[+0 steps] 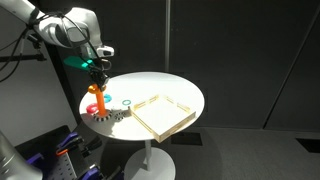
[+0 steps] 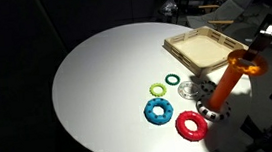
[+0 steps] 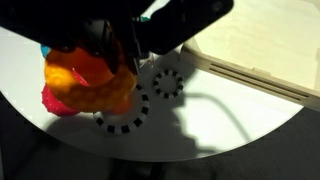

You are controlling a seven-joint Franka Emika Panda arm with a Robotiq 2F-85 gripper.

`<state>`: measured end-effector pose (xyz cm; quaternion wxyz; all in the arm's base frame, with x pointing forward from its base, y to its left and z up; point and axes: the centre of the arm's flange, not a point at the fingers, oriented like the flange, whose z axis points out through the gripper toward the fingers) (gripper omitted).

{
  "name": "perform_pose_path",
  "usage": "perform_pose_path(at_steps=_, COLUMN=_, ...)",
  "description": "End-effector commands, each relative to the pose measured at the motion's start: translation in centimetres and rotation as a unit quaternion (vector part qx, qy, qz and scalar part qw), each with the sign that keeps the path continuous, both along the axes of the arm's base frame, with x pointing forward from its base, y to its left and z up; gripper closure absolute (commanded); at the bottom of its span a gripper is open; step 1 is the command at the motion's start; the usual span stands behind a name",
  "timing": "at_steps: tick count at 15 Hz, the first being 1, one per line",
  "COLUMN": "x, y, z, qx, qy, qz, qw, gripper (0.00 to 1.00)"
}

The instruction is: Pick up the orange ring and put it on the ring holder

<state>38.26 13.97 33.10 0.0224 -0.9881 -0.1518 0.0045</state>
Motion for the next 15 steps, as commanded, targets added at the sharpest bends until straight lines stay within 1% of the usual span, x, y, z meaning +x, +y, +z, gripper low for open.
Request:
perform_pose_path(at_steps=1, x=-0.4, y=-0.2, z=-0.2, qx=-0.002, qy=-0.026, qz=0.001, qw=0.9996, gripper=0.95)
perform_pose_path(at_steps=7, x=0.1, y=0.3, z=0.3, qx=0.007, qy=-0.053, qz=0.001, qw=0.9986, gripper=0.95)
perform_pose_path(at_steps=15, x=0.7, y=0.2, z=1.0, qx=0.017, qy=-0.071, qz=0.001, qw=0.9974, gripper=0.95)
